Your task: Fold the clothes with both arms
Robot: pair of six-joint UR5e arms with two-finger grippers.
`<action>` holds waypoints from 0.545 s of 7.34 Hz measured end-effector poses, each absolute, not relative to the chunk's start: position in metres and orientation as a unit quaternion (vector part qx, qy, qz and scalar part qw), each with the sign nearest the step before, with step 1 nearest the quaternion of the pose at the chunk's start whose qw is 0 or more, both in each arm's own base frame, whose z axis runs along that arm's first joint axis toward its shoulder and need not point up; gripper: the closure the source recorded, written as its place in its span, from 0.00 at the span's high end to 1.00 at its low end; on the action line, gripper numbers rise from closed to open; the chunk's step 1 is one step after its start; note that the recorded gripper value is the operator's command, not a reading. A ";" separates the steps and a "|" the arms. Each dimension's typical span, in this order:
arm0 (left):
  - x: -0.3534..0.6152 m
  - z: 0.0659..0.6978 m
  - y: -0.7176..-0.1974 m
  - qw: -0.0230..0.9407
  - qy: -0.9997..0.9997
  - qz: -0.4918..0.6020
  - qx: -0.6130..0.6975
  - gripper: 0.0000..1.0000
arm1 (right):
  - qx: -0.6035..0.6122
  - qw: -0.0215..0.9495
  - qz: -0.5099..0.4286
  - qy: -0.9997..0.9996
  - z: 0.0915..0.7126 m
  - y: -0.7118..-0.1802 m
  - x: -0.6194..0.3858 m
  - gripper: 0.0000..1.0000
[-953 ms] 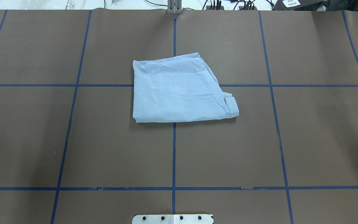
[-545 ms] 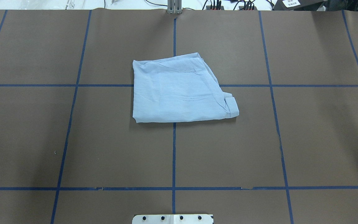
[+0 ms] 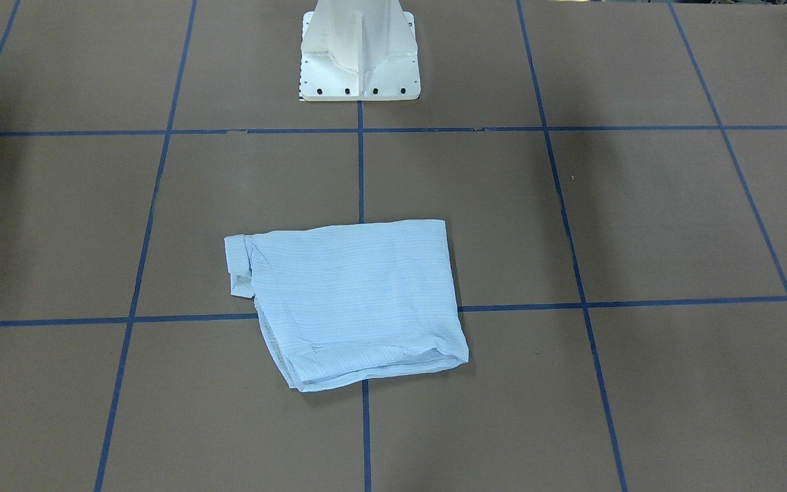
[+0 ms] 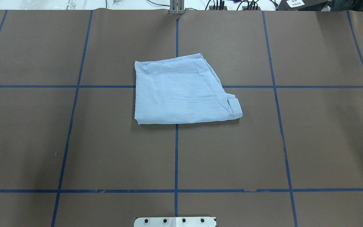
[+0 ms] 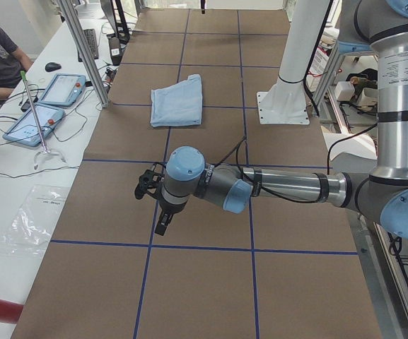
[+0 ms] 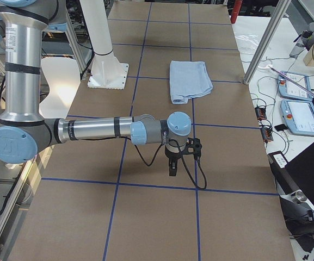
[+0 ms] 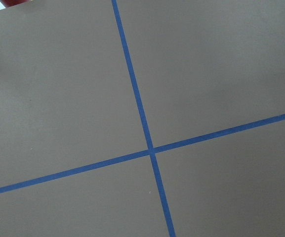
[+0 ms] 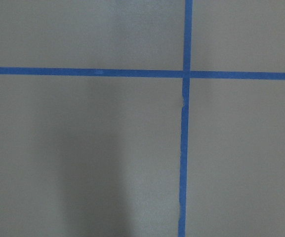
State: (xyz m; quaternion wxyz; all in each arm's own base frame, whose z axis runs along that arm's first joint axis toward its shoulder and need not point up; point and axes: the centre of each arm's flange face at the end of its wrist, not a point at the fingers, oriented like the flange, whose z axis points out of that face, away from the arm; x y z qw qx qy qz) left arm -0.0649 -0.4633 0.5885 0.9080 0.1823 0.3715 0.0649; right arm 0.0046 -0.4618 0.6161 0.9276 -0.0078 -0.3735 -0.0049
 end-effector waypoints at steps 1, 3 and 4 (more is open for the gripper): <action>-0.065 0.588 -0.461 0.908 0.372 0.065 0.183 1.00 | -0.010 0.926 -0.004 -0.378 0.618 -0.462 0.005 1.00; -0.066 0.588 -0.451 0.909 0.369 0.064 0.182 1.00 | -0.011 0.924 -0.002 -0.382 0.619 -0.463 0.006 1.00; -0.066 0.585 -0.448 0.909 0.369 0.064 0.182 1.00 | -0.012 0.924 -0.001 -0.382 0.620 -0.462 0.006 1.00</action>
